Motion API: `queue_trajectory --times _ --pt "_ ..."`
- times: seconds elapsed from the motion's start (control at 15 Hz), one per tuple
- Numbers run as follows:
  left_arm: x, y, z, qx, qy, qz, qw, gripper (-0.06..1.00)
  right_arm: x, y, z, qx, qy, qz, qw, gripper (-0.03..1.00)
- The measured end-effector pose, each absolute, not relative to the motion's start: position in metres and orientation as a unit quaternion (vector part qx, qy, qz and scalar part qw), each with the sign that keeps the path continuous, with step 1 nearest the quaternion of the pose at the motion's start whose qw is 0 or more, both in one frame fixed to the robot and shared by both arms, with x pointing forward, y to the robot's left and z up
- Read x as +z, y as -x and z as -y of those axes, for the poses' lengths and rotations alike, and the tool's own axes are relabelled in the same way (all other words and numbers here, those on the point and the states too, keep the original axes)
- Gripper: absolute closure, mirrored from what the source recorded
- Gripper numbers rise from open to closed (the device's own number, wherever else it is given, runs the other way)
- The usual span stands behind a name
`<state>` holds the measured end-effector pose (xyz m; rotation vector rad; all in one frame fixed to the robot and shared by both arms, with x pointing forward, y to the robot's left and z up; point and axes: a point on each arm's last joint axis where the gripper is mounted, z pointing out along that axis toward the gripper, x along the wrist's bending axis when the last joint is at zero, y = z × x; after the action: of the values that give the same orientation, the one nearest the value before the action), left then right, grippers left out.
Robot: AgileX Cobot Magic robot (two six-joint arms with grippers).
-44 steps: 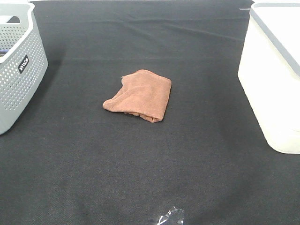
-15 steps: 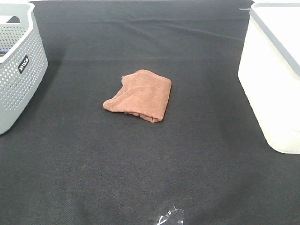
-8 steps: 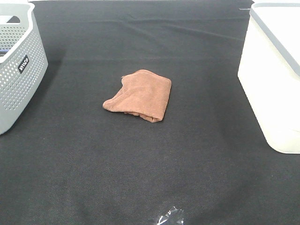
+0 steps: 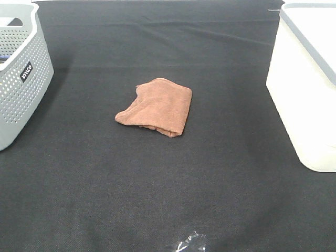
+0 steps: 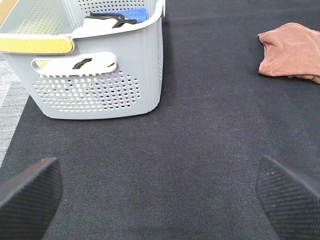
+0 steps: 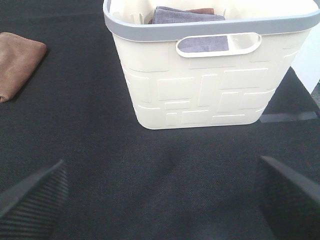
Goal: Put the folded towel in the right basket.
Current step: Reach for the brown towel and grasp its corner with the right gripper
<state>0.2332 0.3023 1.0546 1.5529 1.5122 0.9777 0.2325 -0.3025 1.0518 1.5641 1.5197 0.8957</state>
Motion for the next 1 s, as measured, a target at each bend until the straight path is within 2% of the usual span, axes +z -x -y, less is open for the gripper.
queue_trajectory --times 0.73,1.0 --pt "1.055 -0.233 -0.302 0.382 -0.609 -0.587 0.372 -0.04 1.054 -0.236 0.303 0.329 -0.602 -0.618 0.383 0.0" --pt "1.055 -0.233 -0.301 0.379 -0.614 -0.582 0.376 -0.04 1.096 -0.296 0.295 0.276 -0.645 -0.664 0.257 0.0"
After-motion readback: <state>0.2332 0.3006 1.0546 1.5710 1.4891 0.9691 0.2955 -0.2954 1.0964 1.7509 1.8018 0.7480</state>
